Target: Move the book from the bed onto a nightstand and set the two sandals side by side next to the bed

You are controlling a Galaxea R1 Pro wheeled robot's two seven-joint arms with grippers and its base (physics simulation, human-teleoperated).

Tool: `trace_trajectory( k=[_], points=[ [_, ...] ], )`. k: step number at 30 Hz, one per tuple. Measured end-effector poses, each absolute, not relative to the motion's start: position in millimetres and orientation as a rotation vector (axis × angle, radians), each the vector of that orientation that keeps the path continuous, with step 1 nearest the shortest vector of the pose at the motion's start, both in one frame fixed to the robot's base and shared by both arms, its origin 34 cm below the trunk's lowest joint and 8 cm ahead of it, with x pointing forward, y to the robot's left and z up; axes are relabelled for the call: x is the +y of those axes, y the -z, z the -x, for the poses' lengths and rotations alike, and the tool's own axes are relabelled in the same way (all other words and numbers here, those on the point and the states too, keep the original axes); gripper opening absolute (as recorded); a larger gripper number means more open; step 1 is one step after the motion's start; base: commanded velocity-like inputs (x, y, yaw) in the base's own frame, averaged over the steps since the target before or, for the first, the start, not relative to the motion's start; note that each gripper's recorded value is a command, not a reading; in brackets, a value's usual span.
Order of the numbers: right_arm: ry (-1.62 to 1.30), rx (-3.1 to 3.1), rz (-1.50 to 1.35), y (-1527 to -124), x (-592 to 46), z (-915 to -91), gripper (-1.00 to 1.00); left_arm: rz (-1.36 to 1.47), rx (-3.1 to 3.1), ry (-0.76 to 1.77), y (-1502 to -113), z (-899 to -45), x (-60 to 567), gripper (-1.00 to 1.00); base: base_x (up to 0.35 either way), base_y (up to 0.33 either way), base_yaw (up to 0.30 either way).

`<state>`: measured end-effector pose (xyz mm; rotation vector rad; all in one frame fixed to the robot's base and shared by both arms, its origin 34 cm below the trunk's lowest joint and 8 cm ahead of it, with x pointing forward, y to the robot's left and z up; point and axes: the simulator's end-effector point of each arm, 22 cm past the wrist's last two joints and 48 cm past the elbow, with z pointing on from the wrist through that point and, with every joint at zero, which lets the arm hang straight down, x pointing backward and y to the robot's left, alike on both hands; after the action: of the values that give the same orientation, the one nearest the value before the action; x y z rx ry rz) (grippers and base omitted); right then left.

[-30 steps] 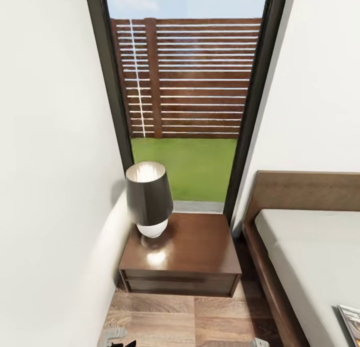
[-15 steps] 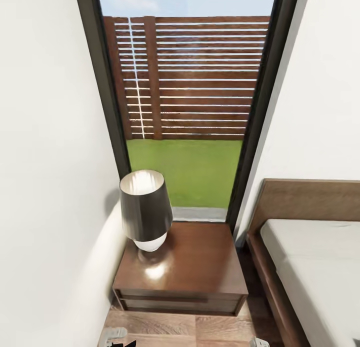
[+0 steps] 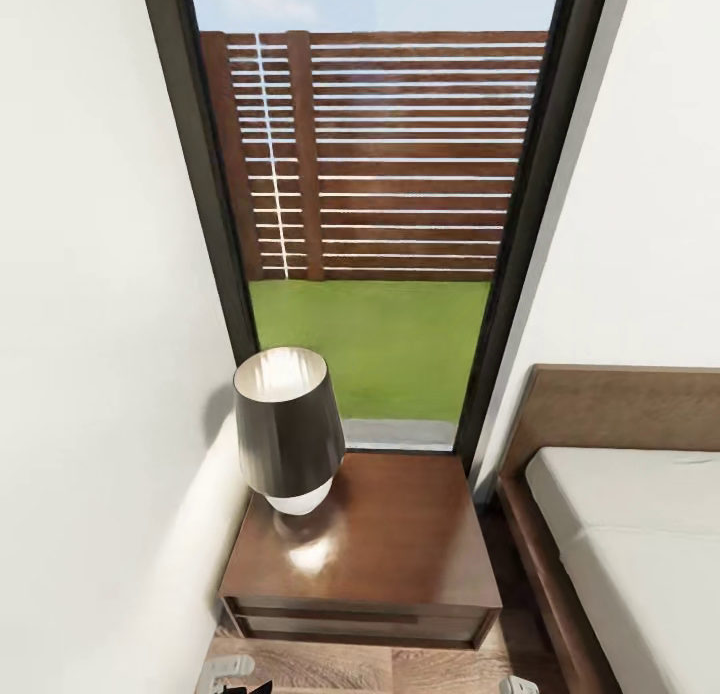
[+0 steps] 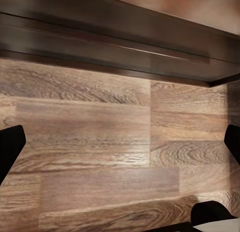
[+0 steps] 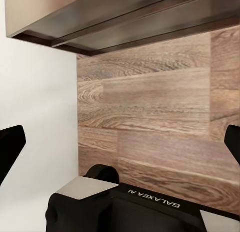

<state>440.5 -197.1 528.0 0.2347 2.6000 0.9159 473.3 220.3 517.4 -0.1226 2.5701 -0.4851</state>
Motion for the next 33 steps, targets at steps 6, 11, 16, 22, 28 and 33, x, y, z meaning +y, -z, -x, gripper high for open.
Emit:
trace_trajectory(
  k=[6, 11, 16, 22, 28, 33],
  points=[
    [-0.917, 2.599, -0.235, -528.2, -196.9, -440.5, 1.00, 0.123, 2.570, 0.487, -517.4, -473.2, 219.2, 1.00, 0.000, 0.000, 0.000],
    [-0.916, 2.600, -0.235, -528.0, -197.2, -440.6, 1.00, 0.123, 2.570, 0.487, -517.4, -473.2, 219.1, 1.00, 0.000, 0.000, 0.000],
    [-0.916, 2.600, -0.236, -528.1, -197.2, -440.8, 1.00, 0.123, 2.570, 0.489, -517.5, -473.2, 218.9, 1.00, 0.000, 0.000, -0.004],
    [-0.916, 2.600, -0.235, -528.1, -197.3, -440.7, 1.00, 0.123, 2.569, 0.490, -517.6, -473.3, 218.7, 1.00, 0.000, 0.000, -0.177],
    [-0.916, 2.600, -0.235, -528.0, -197.2, -440.6, 1.00, 0.123, 2.569, 0.491, -517.6, -473.2, 218.4, 1.00, 0.000, 0.000, -0.274],
    [-0.916, 2.600, -0.234, -528.1, -197.3, -440.7, 1.00, 0.123, 2.569, 0.492, -517.6, -473.2, 218.3, 1.00, 0.000, 0.000, -0.283]
  ],
)
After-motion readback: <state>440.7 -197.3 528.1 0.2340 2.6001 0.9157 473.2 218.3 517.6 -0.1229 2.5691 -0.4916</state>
